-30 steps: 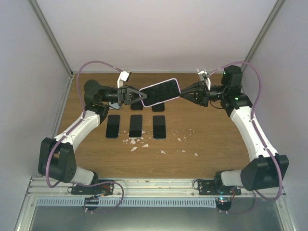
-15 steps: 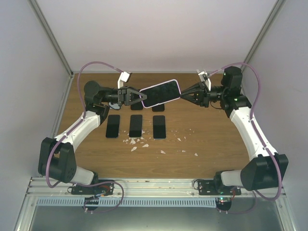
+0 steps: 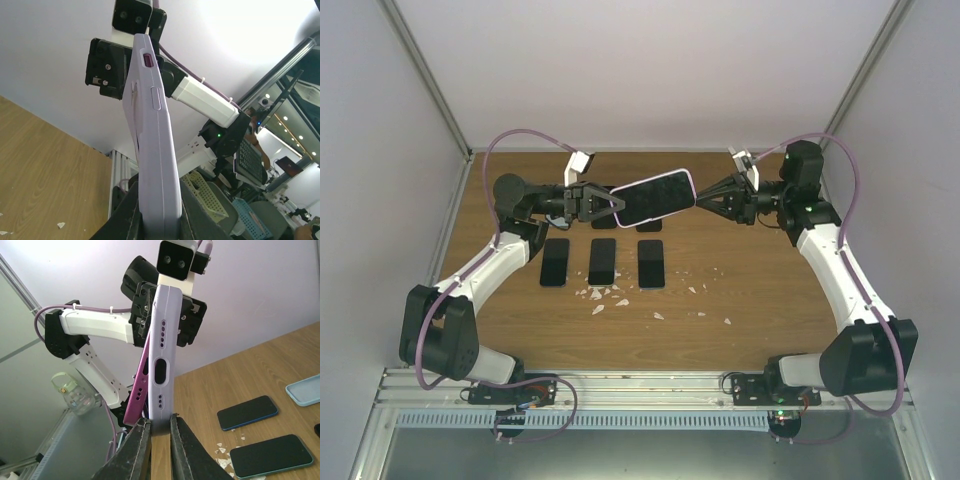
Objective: Take the phone out of the phone case
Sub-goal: Remove the phone case from the phone.
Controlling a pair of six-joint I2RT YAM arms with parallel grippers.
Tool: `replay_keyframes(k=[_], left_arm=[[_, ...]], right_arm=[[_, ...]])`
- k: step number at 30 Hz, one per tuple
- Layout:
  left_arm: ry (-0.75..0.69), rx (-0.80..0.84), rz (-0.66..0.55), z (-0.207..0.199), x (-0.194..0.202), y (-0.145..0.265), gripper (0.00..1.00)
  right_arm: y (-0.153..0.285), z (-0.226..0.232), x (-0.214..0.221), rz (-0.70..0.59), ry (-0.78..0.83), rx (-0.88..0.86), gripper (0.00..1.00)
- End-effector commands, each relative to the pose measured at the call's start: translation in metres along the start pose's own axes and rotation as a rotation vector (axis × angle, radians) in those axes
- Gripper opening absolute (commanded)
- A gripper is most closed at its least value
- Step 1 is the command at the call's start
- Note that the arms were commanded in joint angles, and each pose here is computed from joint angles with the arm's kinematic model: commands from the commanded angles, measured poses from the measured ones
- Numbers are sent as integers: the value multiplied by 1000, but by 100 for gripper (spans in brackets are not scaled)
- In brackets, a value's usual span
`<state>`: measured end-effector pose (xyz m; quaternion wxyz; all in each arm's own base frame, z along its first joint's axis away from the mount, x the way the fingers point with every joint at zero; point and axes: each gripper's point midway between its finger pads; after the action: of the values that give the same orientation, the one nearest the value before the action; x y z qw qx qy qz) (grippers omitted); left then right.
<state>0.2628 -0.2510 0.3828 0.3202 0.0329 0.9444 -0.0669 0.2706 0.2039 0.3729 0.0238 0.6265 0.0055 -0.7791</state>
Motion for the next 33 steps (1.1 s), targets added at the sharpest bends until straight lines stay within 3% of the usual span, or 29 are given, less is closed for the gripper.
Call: replay_keyframes(k=[1,13,23,33], left_arm=[[-229,67,45,-43,9,-5,0],[-208,66,86,-35,13,-20,0],[-222,56,130,-26,14,-32,0],[-199,62,162,-16,14,-42,0]], right_arm=[[9,-27,11,4,-41,123,12],[5,-31,6,18,-23,170,12],[-13,-11,7,26,-25,61,21],[-26,11,8,25,-50,-67,20]])
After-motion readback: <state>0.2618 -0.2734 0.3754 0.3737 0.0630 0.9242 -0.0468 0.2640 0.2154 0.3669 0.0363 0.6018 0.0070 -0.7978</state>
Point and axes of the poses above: each gripper's point midway between its finger pads, its own y axis back along the fingers, its own z axis along the line the jaws close on, x = y × z, and after that the axes turned 12 degrees about y, right-handed
